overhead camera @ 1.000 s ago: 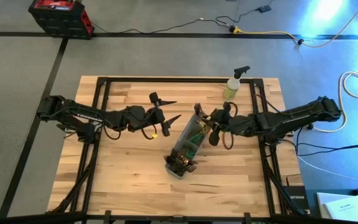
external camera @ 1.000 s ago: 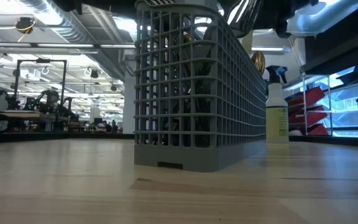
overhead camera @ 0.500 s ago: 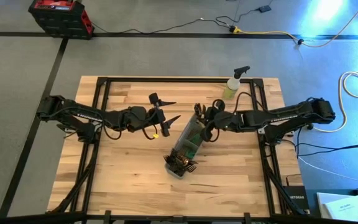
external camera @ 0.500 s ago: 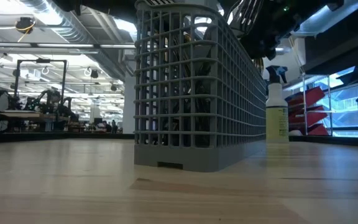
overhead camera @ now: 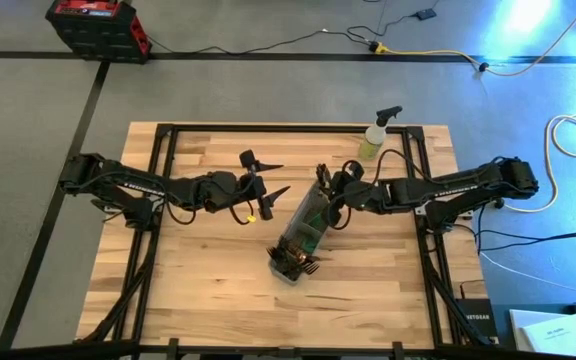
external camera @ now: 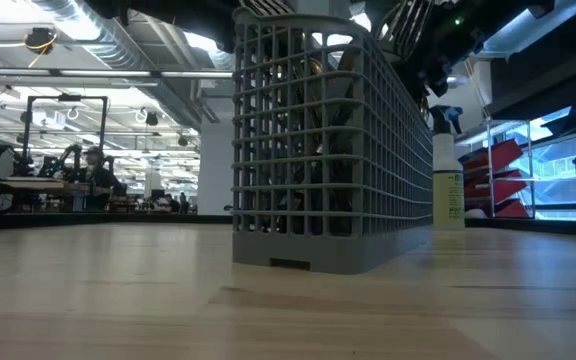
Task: Sort silverware
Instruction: Put the table knife into the silverware tray, then return to Home Position
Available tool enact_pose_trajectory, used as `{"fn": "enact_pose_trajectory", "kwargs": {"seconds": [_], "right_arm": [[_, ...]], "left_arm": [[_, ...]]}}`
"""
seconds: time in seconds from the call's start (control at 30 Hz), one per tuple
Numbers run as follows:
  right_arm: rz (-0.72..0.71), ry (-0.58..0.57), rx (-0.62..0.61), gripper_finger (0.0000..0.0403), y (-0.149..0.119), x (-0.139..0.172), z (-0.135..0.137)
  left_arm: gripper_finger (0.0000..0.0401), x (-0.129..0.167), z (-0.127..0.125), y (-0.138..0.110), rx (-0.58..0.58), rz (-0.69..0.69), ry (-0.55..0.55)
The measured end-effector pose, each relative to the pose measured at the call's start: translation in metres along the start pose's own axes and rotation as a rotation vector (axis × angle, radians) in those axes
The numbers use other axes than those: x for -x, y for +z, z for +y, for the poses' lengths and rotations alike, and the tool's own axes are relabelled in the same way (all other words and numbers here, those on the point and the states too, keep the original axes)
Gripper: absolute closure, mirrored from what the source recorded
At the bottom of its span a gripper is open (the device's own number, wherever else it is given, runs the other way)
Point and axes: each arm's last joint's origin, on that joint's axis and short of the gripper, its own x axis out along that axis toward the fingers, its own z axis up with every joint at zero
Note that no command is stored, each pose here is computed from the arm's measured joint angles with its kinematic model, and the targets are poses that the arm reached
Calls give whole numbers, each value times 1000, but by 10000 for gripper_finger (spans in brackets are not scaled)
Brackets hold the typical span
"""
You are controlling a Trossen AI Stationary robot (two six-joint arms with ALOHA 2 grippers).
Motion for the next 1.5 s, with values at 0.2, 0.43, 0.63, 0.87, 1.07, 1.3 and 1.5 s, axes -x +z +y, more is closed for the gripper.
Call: {"fn": "enact_pose_trajectory", "kwargs": {"seconds": [0.2, 0.43, 0.63, 0.87, 1.07, 1.3, 1.5], "right_arm": [[6, 11, 24, 323, -1, 0, 1], [-35, -49, 64, 286, 6, 1, 0], [-116, -66, 152, 281, 34, 10, 3], [-235, -65, 280, 281, 77, 31, 6], [-158, -173, 953, 293, 72, 17, 11], [-81, -260, 1429, 384, 64, -15, 27], [-118, -334, 1507, 399, 69, -17, 34]], "left_arm": [[136, 0, 0, 0, 4, 0, 0], [136, 0, 0, 0, 8, -1, 0], [136, 0, 0, 0, 8, 0, 0], [136, 0, -1, -2, 9, 16, -7], [136, 0, -1, -2, 13, 17, -13], [136, -1, 2, -3, 15, 23, -4], [136, -1, 1, -6, 6, 46, -13]]}}
